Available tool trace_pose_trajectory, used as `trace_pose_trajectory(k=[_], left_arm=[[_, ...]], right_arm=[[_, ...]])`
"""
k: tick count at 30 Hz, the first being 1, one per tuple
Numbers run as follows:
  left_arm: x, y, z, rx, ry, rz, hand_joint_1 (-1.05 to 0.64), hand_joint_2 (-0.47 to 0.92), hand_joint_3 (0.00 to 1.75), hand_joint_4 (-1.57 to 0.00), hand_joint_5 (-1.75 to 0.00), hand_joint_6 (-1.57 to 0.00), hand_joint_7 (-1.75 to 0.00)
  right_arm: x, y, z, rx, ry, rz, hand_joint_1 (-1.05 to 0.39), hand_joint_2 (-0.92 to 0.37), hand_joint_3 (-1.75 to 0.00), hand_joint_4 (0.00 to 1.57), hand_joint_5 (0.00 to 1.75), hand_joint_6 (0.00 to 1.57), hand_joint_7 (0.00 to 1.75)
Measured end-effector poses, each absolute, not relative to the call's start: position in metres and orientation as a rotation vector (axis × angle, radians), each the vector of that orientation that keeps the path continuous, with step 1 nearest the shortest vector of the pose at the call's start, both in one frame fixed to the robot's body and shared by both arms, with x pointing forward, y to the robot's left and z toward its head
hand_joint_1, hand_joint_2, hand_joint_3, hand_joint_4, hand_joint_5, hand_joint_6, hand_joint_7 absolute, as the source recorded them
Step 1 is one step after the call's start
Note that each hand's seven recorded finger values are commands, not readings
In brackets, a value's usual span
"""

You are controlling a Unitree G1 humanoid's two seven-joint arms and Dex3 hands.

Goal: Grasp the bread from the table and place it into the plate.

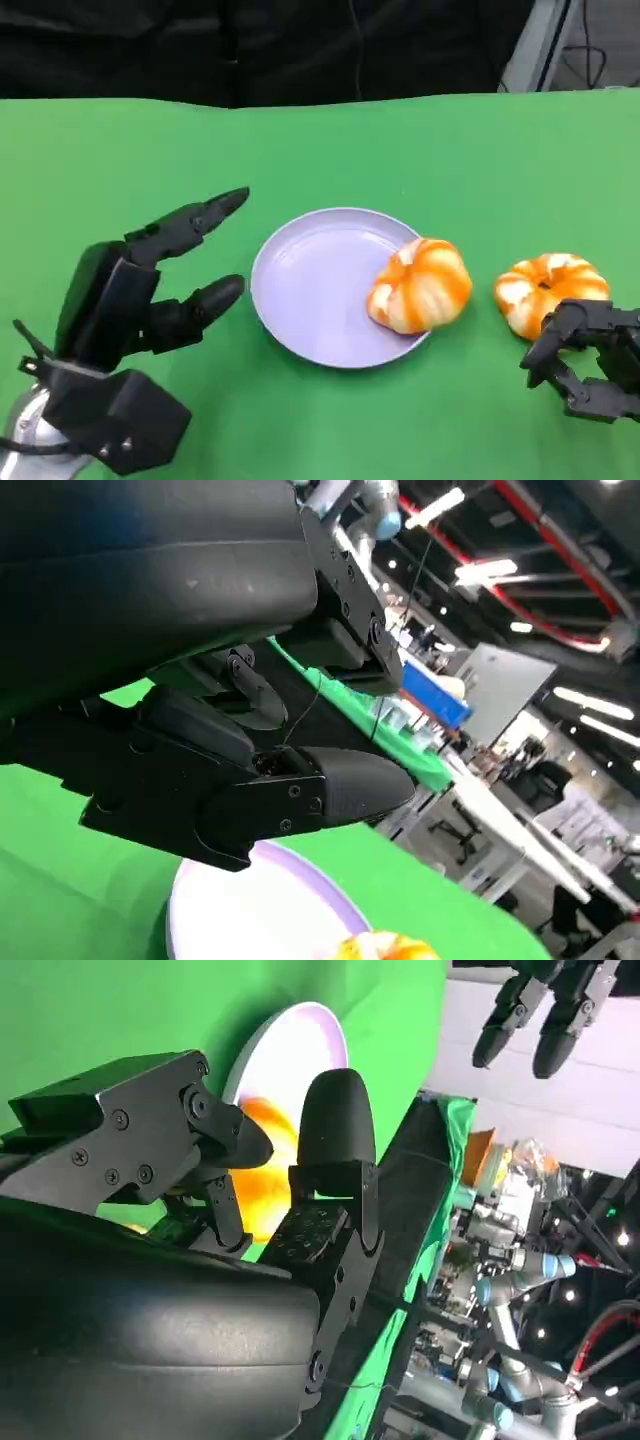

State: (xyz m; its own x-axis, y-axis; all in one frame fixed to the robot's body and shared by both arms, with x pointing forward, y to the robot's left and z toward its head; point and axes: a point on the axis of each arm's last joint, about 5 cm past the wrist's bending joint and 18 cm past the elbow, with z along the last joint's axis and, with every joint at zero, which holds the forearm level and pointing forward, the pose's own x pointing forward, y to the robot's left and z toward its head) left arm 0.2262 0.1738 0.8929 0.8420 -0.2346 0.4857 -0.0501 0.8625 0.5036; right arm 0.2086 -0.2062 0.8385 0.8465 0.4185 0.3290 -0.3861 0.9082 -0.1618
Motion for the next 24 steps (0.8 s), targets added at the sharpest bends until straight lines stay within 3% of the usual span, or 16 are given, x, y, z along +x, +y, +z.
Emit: trace_pose_trajectory(k=[24], left_arm=[[0.198,0.182,0.866,0.287,-0.614,-0.004,-0.6,0.92,0.44,-0.9,-0.04,-0.7,-0.02]], right_arm=[[0.209,-0.207,0.837,-0.087,-0.358,0.433,0.15,-0.67,-0.91,0.87,1.44,0.92,1.05]])
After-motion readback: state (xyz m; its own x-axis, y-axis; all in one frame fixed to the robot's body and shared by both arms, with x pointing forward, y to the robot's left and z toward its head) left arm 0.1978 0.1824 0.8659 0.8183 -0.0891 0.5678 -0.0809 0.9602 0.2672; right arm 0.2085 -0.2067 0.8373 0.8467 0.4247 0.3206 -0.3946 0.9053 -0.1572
